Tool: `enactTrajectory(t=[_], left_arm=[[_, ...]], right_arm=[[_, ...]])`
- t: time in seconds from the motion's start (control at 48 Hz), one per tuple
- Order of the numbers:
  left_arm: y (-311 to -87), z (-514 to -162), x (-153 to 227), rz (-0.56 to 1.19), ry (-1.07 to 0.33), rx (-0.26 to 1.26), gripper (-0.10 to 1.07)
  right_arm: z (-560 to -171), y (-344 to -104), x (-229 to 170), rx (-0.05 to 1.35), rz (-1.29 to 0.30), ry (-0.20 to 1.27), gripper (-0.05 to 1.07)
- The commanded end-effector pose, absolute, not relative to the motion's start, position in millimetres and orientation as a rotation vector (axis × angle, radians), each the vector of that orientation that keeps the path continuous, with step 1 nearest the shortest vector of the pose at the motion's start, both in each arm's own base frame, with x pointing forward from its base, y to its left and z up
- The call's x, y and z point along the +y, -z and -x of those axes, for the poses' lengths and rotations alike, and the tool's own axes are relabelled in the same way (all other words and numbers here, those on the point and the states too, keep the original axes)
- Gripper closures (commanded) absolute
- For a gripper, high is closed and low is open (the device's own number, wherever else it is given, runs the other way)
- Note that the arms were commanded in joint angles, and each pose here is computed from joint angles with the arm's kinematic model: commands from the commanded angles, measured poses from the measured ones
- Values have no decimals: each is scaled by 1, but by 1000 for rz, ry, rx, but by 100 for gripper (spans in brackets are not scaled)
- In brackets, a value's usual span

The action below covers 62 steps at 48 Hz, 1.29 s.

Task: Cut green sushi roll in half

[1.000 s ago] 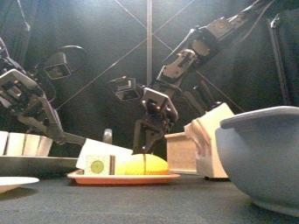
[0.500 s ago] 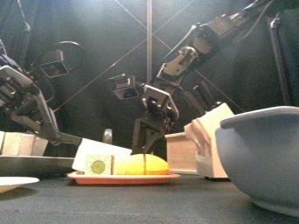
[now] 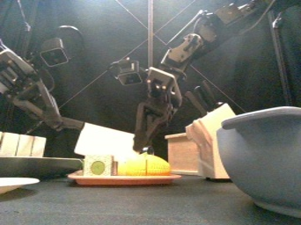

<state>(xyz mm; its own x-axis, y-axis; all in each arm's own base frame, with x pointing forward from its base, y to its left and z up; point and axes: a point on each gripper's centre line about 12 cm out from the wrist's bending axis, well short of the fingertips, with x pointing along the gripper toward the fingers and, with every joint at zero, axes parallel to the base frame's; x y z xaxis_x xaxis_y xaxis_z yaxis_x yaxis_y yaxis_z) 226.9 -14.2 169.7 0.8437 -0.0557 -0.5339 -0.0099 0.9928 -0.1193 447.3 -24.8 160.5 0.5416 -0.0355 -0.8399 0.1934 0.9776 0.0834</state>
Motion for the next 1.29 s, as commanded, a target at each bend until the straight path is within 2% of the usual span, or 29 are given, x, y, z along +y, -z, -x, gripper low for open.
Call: enactTrajectory(t=[0.0, 0.167, 0.25, 0.375, 0.542, 0.688, 0.917, 1.271], left_arm=[[-188, -226, -15, 112, 37, 495, 50], [-194, -224, -12, 112, 25, 465, 50], [-195, -225, -10, 114, 18, 461, 50], [-196, -225, -10, 114, 18, 460, 50], [-196, -225, -9, 115, 14, 458, 50], [-198, -226, -9, 116, 15, 449, 50], [-199, -227, -8, 118, 12, 444, 50], [-207, -231, -6, 120, 2, 420, 50]], right_arm=[[-445, -184, -34, 941, -173, 152, 71], [-448, -195, -45, 879, -208, 174, 71], [-447, -200, -52, 851, -246, 190, 67], [-441, -205, -56, 821, -287, 202, 51], [-431, -204, -55, 820, -300, 211, 22], [-423, -204, -52, 803, -259, 201, 5], [-406, -212, -50, 737, -232, 190, 3], [-384, -255, -51, 505, -138, 165, 3]])
